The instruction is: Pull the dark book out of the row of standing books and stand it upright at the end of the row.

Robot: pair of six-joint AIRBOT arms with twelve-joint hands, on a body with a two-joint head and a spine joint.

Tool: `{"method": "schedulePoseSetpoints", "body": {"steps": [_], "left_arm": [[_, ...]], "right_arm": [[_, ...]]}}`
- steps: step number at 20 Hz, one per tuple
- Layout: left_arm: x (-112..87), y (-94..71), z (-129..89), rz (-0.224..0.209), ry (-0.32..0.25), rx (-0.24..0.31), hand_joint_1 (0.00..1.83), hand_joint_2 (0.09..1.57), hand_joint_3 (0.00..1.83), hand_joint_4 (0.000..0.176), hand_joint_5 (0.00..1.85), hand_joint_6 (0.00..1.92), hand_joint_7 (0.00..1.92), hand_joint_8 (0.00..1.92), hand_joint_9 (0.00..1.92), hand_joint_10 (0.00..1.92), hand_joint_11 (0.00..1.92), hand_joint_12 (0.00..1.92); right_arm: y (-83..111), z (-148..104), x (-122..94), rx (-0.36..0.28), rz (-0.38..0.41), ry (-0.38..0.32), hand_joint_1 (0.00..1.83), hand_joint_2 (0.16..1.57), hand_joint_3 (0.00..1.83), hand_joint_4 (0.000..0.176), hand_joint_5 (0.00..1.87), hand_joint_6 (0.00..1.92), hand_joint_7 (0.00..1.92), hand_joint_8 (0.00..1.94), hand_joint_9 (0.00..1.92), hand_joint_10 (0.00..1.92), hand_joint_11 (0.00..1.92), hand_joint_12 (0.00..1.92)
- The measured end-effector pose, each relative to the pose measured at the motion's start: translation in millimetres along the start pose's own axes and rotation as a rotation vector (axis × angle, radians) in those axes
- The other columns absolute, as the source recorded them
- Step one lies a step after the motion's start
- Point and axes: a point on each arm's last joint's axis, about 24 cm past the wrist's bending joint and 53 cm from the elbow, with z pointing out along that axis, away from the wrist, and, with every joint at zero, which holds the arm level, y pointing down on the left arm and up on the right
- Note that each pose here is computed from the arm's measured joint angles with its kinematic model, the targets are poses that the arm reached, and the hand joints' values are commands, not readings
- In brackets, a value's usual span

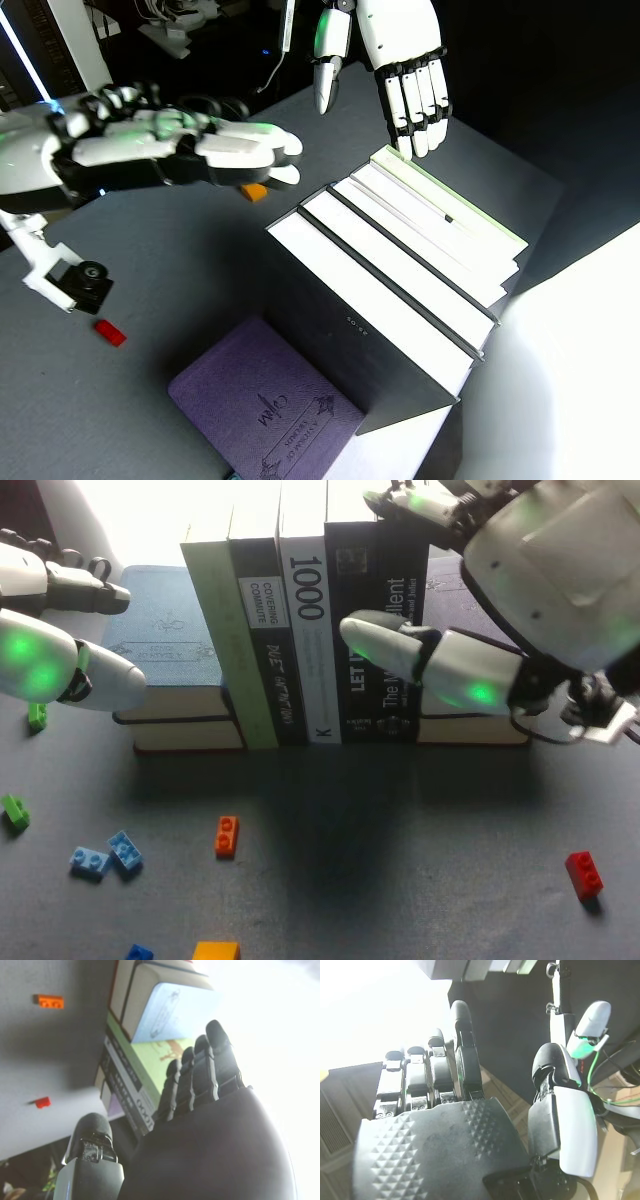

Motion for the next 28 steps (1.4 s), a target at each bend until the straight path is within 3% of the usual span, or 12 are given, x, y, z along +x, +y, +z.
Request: {"method": "schedulePoseSetpoints", "body": {"steps": [3,4,6,8,10,13,17,22,28], "left_arm": [[0.2,0.9,0.0,0.002,0.001,-0.004,0.0,1.23,0.0,0.009,0.04,0.01,0.06,0.0,0.07,0.01,0.0,0.42],[0.2,0.9,0.0,0.002,0.001,-0.004,0.0,1.23,0.0,0.015,0.04,0.0,0.06,0.0,0.06,0.0,0.0,0.39],[0.2,0.5,0.0,0.002,0.001,-0.003,0.0,1.23,0.0,0.008,0.04,0.01,0.06,0.0,0.06,0.0,0.0,0.36],[0.2,0.8,0.0,0.001,0.001,-0.004,0.0,1.22,0.0,0.007,0.03,0.0,0.04,0.0,0.04,0.0,0.0,0.3],[0.2,0.9,0.0,0.002,0.001,-0.004,0.0,1.23,0.0,0.019,0.05,0.01,0.07,0.0,0.05,0.01,0.0,0.36],[0.2,0.8,0.0,0.002,0.001,-0.004,0.0,1.22,0.0,0.013,0.06,0.01,0.07,0.0,0.06,0.01,0.0,0.36],[0.2,1.0,0.0,0.002,0.001,-0.004,0.0,1.23,0.0,0.011,0.06,0.0,0.08,0.0,0.06,0.0,0.0,0.35],[0.1,0.7,0.0,0.002,0.0,-0.003,0.0,1.22,0.0,0.013,0.06,0.0,0.07,0.0,0.07,0.0,0.0,0.42],[0.2,0.9,0.0,0.002,0.001,-0.004,0.0,1.21,0.0,0.012,0.05,0.0,0.06,0.0,0.06,0.0,0.0,0.36]], "right_arm": [[-8.5,13.8,7.6,-0.001,-0.032,0.008,0.0,1.14,0.0,0.0,0.61,0.01,0.15,0.0,0.0,0.0,0.0,0.05],[-8.9,17.7,7.7,-0.004,-0.036,0.006,0.0,1.14,0.0,0.0,0.61,0.01,0.17,0.01,0.0,0.0,0.0,0.05],[-7.6,25.6,7.0,-0.012,-0.041,-0.003,0.0,1.14,0.0,0.0,0.6,0.0,0.15,0.0,0.0,0.0,0.0,0.04],[-3.6,28.0,10.4,-0.02,-0.04,0.004,0.0,1.14,0.0,0.0,0.6,0.01,0.15,0.01,0.01,0.0,0.0,0.04],[0.4,28.4,16.6,-0.028,-0.038,0.023,0.0,1.15,0.0,0.0,0.6,0.0,0.17,0.0,0.02,0.0,0.0,0.1],[2.6,26.9,21.1,-0.031,-0.036,0.04,0.0,1.15,0.0,0.0,0.6,0.0,0.18,0.01,0.02,0.0,0.0,0.1],[8.6,13.7,24.1,-0.025,-0.032,0.07,0.0,1.15,0.0,0.0,0.6,0.0,0.2,0.0,0.04,0.01,0.0,0.17],[15.0,-3.6,23.9,0.006,-0.017,0.102,0.0,1.14,0.0,0.0,0.56,0.0,0.17,0.0,0.01,0.0,0.0,0.08],[46.6,-27.8,29.6,-0.019,-0.07,0.169,0.0,1.15,0.0,0.0,0.57,0.0,0.18,0.0,0.03,0.0,0.0,0.17]]}}
